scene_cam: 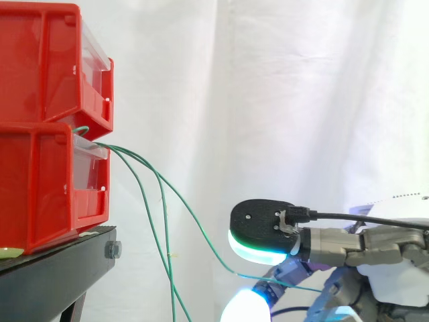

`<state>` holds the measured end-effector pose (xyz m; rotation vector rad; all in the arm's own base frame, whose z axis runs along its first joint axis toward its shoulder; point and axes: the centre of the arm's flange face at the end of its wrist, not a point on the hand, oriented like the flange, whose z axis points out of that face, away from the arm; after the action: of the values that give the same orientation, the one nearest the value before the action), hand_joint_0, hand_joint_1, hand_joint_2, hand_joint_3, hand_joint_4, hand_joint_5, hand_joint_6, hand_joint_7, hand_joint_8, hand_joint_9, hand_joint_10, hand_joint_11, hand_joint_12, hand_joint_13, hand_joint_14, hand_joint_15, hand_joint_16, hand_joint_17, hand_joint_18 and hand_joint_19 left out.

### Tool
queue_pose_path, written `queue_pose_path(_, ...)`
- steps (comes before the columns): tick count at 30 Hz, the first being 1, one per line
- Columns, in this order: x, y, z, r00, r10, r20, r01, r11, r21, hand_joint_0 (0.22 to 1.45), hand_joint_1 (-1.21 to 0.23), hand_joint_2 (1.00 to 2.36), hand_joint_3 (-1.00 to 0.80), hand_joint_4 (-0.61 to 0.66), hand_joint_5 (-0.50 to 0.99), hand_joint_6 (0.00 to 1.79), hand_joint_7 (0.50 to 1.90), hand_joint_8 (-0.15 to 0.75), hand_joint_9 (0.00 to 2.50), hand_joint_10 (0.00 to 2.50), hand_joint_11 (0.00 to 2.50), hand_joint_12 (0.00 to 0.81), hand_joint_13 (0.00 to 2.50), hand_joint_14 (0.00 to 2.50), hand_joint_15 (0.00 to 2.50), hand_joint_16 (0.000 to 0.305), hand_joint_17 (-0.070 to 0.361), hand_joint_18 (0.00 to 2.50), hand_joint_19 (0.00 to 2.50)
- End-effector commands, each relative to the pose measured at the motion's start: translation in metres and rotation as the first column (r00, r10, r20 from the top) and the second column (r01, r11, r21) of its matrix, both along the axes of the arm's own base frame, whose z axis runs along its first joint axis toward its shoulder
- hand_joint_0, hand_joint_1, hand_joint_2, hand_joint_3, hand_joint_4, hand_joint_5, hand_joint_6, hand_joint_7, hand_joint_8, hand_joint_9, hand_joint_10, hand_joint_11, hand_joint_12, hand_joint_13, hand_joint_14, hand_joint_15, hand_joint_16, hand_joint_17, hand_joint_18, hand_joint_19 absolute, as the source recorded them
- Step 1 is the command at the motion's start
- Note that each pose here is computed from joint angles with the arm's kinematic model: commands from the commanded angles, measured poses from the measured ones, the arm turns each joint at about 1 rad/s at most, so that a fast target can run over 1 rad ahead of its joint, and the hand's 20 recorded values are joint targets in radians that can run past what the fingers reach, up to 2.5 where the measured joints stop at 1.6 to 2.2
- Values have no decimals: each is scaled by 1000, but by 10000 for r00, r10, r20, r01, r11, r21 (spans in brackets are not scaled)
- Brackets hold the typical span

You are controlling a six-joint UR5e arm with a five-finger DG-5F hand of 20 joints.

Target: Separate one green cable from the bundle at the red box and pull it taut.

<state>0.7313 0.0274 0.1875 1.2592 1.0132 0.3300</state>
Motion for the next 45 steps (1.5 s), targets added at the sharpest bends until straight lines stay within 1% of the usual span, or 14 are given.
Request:
queue_pose_path(1,18,4,7,9979,230,-614,-364,9728,-2287,395,-492,1000,-500,346,-110,504,885,415,1571,23,1463,506,1626,31,1533,83,186,1272,965)
queue_pose_path(10,31,-14,18,9885,1193,-925,-1410,9486,-2833,384,-462,1000,-500,331,-136,503,839,416,1518,23,1424,513,1591,47,1506,84,190,1242,950)
queue_pose_path(11,33,-15,19,9817,1494,-1179,-1790,9352,-3056,384,-460,1000,-500,329,-137,503,835,416,1503,22,1419,510,1579,47,1504,84,190,1233,954)
queue_pose_path(12,33,-15,19,9817,1494,-1179,-1790,9352,-3056,383,-460,1000,-500,329,-137,503,838,418,1502,21,1416,514,1579,48,1503,84,189,1233,952)
queue_pose_path(15,38,-19,26,9725,1746,-1541,-2203,9045,-3652,382,-458,1000,-500,333,-137,503,838,418,1494,22,1408,517,1574,52,1492,84,189,1227,954)
queue_pose_path(17,39,-18,26,9708,1772,-1616,-2266,8982,-3766,382,-455,1000,-500,330,-137,503,841,418,1485,22,1412,507,1565,49,1501,84,189,1219,956)
queue_pose_path(18,42,-19,31,9659,1793,-1870,-2436,8742,-4201,381,-454,1000,-500,331,-137,503,837,425,1481,22,1412,511,1563,43,1496,84,189,1212,949)
queue_pose_path(21,46,-16,36,9579,1958,-2102,-2743,8409,-4666,382,-449,1000,-500,333,-138,503,840,417,1478,22,1409,510,1561,39,1492,84,188,1198,953)
queue_pose_path(23,51,-14,45,9568,2034,-2077,-2811,8299,-4820,382,-448,1000,-500,332,-139,503,838,422,1468,22,1409,505,1551,44,1491,83,188,1191,954)
queue_pose_path(33,65,0,81,9666,2060,-1523,-2547,8373,-4838,388,-438,1000,-500,341,-140,503,850,416,1458,21,1405,503,1538,45,1477,82,186,1172,961)
queue_pose_path(35,66,1,85,9713,1944,-1367,-2364,8493,-4720,388,-439,1000,-500,341,-139,503,850,415,1459,21,1392,500,1537,48,1480,82,185,1172,960)
queue_pose_path(39,64,0,85,9822,1573,-1028,-1863,8863,-4239,389,-439,1000,-500,340,-137,503,854,411,1461,24,1396,503,1537,50,1482,82,185,1169,959)
queue_pose_path(41,61,3,86,9921,1188,-405,-1255,9304,-3445,390,-438,1000,-500,341,-137,503,858,414,1463,21,1396,502,1536,49,1484,82,184,1167,961)
queue_pose_path(45,57,10,84,9970,764,118,-705,9616,-2654,392,-436,1000,-500,342,-136,503,862,417,1465,21,1393,505,1537,51,1486,82,184,1166,963)
